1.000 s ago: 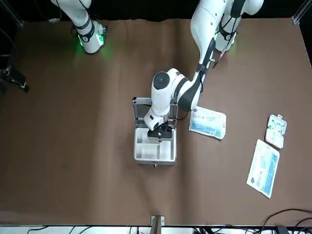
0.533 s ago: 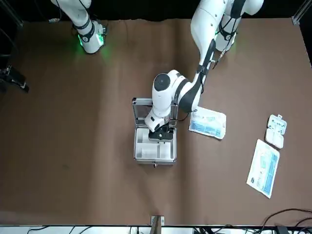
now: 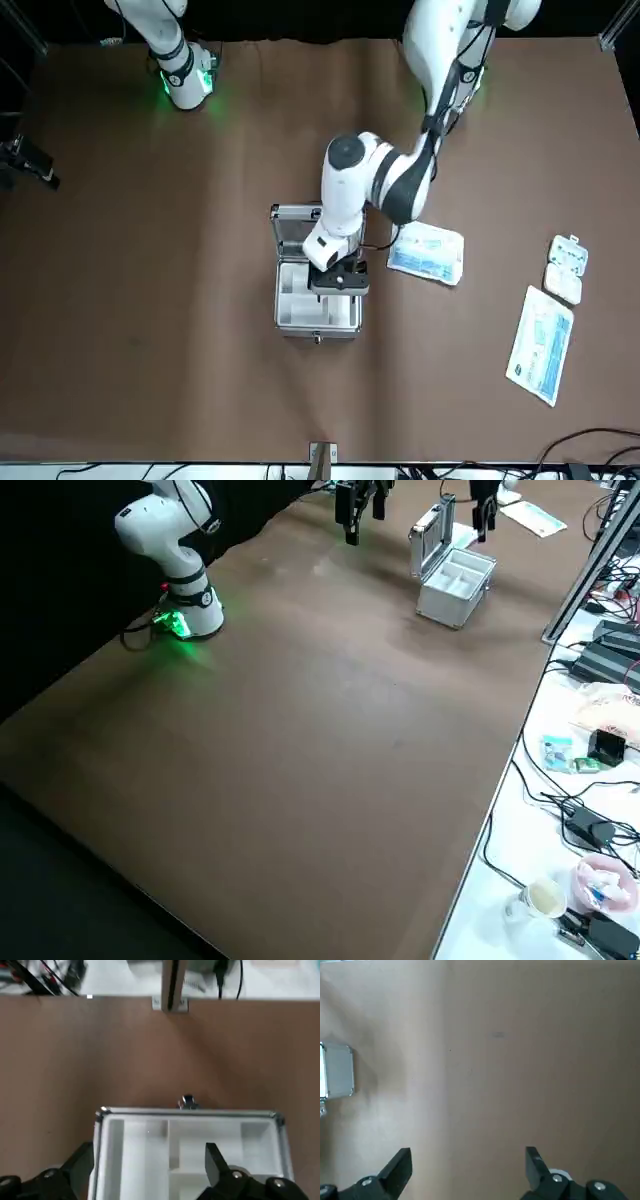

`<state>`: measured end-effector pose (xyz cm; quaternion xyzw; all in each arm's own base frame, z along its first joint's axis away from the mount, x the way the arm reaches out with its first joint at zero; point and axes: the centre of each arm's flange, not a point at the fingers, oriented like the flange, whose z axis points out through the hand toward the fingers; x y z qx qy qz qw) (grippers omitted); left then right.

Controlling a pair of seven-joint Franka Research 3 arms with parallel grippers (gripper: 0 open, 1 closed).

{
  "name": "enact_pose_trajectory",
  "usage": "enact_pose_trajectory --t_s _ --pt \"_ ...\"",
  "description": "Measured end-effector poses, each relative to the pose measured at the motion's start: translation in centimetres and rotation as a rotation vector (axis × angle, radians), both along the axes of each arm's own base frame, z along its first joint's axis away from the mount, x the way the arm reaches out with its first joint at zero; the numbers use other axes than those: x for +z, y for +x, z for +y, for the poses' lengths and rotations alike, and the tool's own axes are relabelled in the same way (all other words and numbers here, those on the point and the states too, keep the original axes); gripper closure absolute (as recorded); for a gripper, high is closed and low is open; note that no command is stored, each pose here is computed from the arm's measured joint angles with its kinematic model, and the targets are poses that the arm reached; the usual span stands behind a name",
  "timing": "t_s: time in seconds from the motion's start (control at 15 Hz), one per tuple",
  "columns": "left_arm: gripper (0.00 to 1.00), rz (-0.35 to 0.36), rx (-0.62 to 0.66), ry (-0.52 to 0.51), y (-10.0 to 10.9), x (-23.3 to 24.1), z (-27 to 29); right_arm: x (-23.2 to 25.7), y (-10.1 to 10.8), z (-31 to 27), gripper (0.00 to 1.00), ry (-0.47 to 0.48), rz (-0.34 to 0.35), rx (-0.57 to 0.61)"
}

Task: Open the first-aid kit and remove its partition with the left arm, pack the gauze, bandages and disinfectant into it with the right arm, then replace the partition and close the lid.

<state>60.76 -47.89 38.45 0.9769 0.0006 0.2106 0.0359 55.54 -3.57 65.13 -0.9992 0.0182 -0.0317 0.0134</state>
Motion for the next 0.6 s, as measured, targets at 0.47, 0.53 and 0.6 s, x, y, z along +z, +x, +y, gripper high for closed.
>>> enact_pose_trajectory --t_s 0.47,0.53,0.6 --pt "0.03 0.146 0.093 -0.044 -1.0 9.2 4.3 0.0 0.0 0.0 0.0 0.0 0.0 0.0" --pt "0.04 0.196 0.092 -0.061 -1.7 9.8 4.4 0.0 0.0 0.0 0.0 0.0 0.0 0.0" --pt "0.05 0.252 0.097 -0.077 -2.4 10.4 4.5 0.0 0.0 0.0 0.0 0.0 0.0 0.0"
